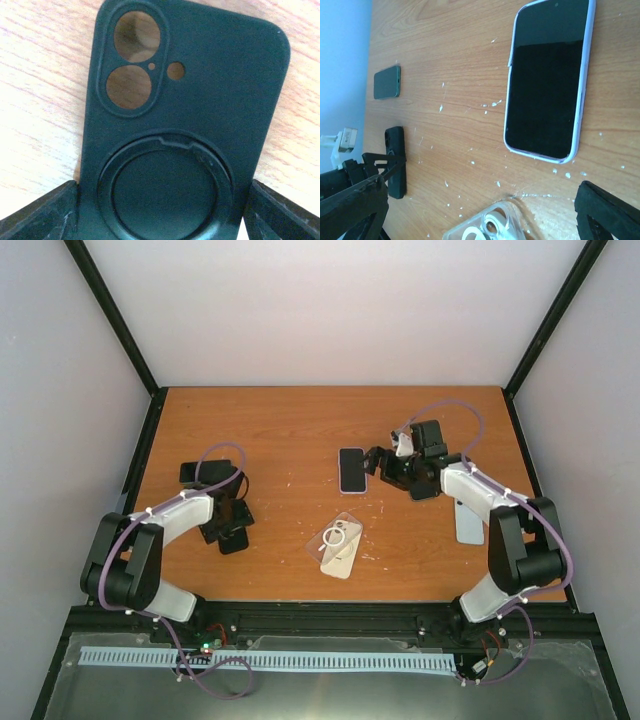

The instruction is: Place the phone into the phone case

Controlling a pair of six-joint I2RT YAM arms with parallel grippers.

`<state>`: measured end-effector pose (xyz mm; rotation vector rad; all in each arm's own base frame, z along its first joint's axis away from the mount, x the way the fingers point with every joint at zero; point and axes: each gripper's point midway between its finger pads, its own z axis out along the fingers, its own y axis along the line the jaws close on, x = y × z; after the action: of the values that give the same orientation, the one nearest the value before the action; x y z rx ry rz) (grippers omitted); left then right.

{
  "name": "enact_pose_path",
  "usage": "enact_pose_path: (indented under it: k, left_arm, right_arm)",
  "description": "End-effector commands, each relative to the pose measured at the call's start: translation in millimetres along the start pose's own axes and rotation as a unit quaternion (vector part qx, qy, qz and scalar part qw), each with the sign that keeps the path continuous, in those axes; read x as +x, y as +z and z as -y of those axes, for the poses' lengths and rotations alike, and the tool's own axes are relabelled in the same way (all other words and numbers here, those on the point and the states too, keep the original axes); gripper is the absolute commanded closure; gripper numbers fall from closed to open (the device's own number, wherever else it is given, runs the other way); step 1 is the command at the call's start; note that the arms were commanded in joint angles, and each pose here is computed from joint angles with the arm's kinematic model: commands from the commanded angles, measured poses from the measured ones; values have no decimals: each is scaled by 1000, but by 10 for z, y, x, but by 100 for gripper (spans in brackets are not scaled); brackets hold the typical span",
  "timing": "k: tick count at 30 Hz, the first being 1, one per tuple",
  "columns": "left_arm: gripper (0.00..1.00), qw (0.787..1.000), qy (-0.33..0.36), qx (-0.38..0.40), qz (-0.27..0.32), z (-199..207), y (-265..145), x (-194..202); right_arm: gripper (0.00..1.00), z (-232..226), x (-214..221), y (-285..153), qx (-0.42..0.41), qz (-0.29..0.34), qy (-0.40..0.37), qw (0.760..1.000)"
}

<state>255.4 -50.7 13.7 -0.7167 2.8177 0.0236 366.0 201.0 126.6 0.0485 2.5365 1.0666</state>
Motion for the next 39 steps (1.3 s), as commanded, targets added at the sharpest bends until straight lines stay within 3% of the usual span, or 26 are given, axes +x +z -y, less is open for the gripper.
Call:
enact_pose_path:
  k: [1, 6, 11, 19, 24, 33, 35, 39]
  left_arm:
    - [23, 998, 14, 65, -1, 265, -76, -31]
    - [25, 987, 9, 161, -7, 545, -273, 15]
    - [25, 954, -1, 300, -25, 934, -637, 87]
    - [25, 882, -11, 467, -56, 1303, -1181, 208]
    - [25, 863, -17, 500, -65, 1336, -1303, 253]
    - [24, 843, -18, 532, -75, 1375, -1435, 292]
    - [24, 841, -19, 535, -78, 1372, -1441, 309]
    - [22, 840, -21, 537, -79, 1351, -1438, 334]
  right_arm:
    - [0, -231, 56, -98, -38, 17, -7, 999]
    - [4, -591, 418, -4, -72, -7, -50, 996]
    - [9, -1050, 920, 155, -124, -39, -94, 987]
    - [36, -1551, 1465, 367, -218, -75, -99, 968]
    - [49, -1738, 1529, 400, -254, -86, -94, 959]
    - [61, -1925, 1627, 496, -277, -102, -92, 951]
    - [68, -1944, 1618, 502, -283, -100, -88, 950]
    - [92, -1993, 1604, 487, -301, -96, -84, 945]
